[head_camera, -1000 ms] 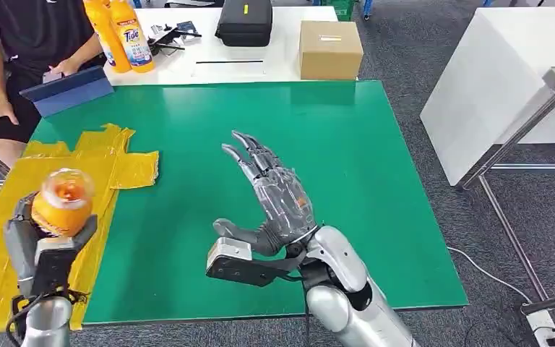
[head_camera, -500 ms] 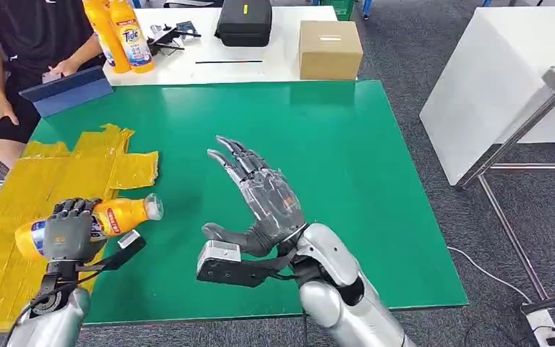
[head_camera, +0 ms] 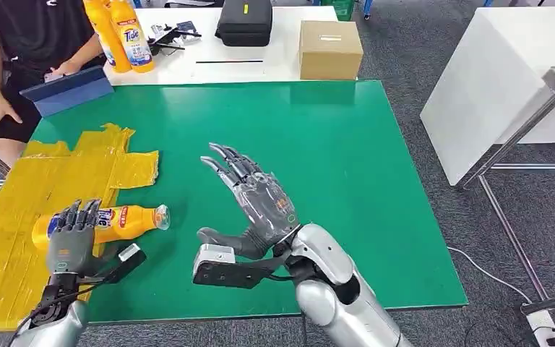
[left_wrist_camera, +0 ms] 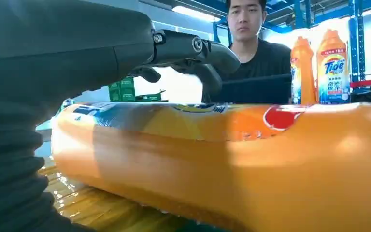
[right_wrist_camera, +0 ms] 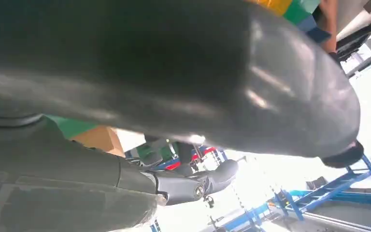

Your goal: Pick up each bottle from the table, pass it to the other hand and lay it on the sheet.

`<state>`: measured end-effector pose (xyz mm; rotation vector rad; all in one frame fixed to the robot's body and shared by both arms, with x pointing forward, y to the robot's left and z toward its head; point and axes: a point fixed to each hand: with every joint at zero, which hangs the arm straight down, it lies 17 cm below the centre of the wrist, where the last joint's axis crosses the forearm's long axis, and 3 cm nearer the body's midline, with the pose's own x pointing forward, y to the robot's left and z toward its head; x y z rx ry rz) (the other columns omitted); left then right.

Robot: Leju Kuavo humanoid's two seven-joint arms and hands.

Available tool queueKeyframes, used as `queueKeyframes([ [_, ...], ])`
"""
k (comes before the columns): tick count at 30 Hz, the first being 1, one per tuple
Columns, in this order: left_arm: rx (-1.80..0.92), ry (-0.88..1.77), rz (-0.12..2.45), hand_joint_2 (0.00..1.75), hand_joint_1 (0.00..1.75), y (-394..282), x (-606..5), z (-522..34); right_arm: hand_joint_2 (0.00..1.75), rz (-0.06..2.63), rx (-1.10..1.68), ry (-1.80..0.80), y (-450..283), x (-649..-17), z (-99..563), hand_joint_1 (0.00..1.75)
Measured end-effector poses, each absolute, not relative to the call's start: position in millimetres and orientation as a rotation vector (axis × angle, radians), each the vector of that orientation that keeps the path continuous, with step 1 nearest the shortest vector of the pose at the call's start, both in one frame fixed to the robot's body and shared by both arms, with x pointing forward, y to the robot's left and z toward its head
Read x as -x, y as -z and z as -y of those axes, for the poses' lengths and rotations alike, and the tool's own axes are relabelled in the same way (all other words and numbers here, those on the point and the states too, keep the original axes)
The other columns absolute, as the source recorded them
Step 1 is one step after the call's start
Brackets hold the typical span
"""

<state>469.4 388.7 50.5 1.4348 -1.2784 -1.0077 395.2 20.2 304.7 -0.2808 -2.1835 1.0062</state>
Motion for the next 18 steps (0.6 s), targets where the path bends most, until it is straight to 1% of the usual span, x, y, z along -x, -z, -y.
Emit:
queueKeyframes([
  [18, -1.43, 1.006, 1.269, 0.0, 0.0, -47.1, -467.1, -391.6, 0.0, 2.174, 0.278, -1.01, -301.3, -396.4, -21.4, 0.0],
])
